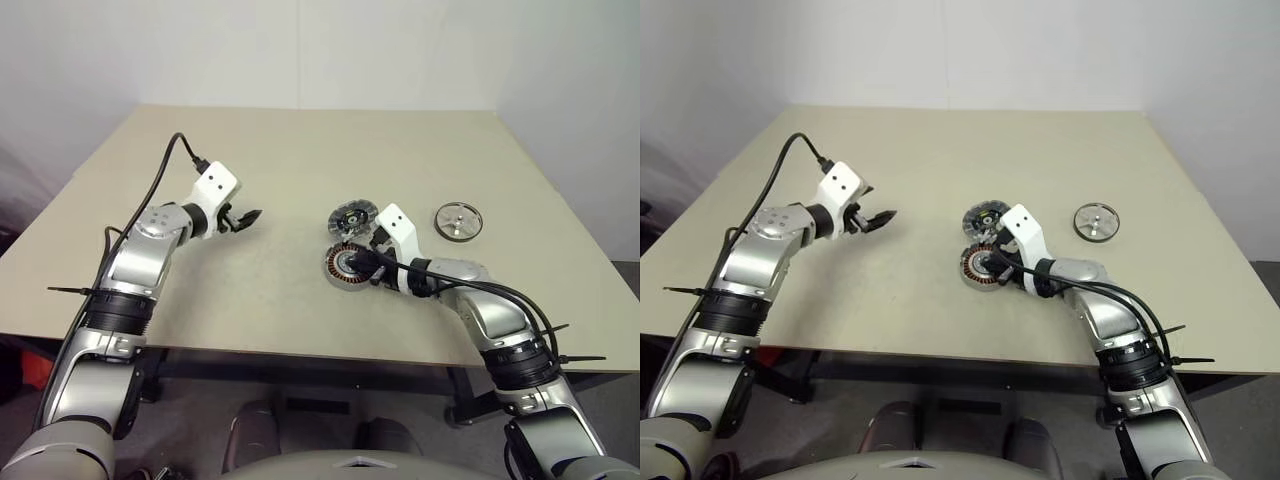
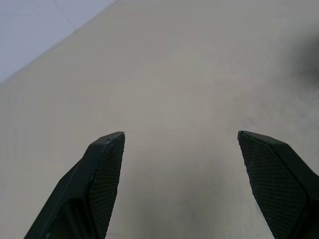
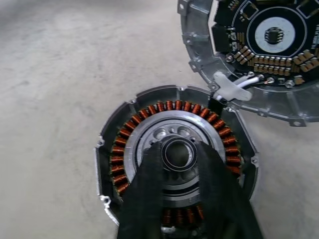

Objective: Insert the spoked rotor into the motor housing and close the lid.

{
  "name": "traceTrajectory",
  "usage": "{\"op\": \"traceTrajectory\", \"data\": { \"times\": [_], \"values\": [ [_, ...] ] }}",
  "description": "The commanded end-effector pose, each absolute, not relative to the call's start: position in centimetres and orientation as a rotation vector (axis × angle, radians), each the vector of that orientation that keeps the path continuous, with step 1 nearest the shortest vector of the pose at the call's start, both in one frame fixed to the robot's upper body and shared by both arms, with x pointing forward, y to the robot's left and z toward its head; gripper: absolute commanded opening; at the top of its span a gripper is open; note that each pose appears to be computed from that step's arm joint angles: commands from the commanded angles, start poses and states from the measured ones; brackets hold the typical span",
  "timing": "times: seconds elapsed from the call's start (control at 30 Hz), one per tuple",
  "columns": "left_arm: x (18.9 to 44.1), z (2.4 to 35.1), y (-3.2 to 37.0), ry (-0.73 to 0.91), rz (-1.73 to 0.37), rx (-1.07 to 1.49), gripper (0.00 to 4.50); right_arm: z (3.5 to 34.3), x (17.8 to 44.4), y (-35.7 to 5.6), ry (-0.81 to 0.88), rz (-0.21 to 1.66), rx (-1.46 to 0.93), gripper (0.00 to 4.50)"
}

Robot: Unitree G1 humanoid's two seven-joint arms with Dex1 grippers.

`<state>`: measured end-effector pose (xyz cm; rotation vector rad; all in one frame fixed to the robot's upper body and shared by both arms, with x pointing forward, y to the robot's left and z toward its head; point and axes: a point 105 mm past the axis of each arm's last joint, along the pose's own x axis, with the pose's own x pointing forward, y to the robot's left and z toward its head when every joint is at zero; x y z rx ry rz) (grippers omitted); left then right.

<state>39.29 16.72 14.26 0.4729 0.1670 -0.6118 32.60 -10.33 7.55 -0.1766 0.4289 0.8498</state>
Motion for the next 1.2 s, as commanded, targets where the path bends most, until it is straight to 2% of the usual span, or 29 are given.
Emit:
{"op": "traceTrajectory", "data": {
  "times": [0.03,0.2,0.27,0.53,0.63,0.9,0.97,1.1,1.2],
  "values": [
    [39.4,16.0,17.0,0.112,-0.596,0.492,3.82,8.5,32.5,-10.4,0.403,0.856,-0.175,2.24],
    [39.4,16.1,17.0,0.111,-0.594,0.494,3.82,8.7,32.8,-10.7,0.39,0.827,-0.202,3.95],
    [39.4,16.0,17.0,0.111,-0.594,0.494,3.82,8.8,33.0,-10.8,0.382,0.818,-0.207,4.49],
    [39.4,15.9,17.0,0.115,-0.594,0.493,3.82,10.2,33.0,-10.7,0.336,0.821,-0.17,4.49],
    [39.4,15.9,17.0,0.115,-0.594,0.492,3.82,10.8,33.2,-10.7,0.314,0.815,-0.147,3.91],
    [39.5,15.9,17.0,0.113,-0.594,0.494,3.82,11.0,32.9,-10.7,0.312,0.825,-0.153,1.05],
    [39.5,15.9,17.0,0.114,-0.594,0.495,3.82,10.7,32.8,-10.5,0.315,0.829,-0.148,1.05],
    [39.5,15.9,17.0,0.115,-0.591,0.497,3.82,10.4,32.7,-10.3,0.318,0.849,-0.138,0.2],
    [39.5,15.9,17.1,0.115,-0.588,0.499,3.82,10.3,32.7,-10.1,0.32,0.856,-0.146,0.06]
  ]
}}
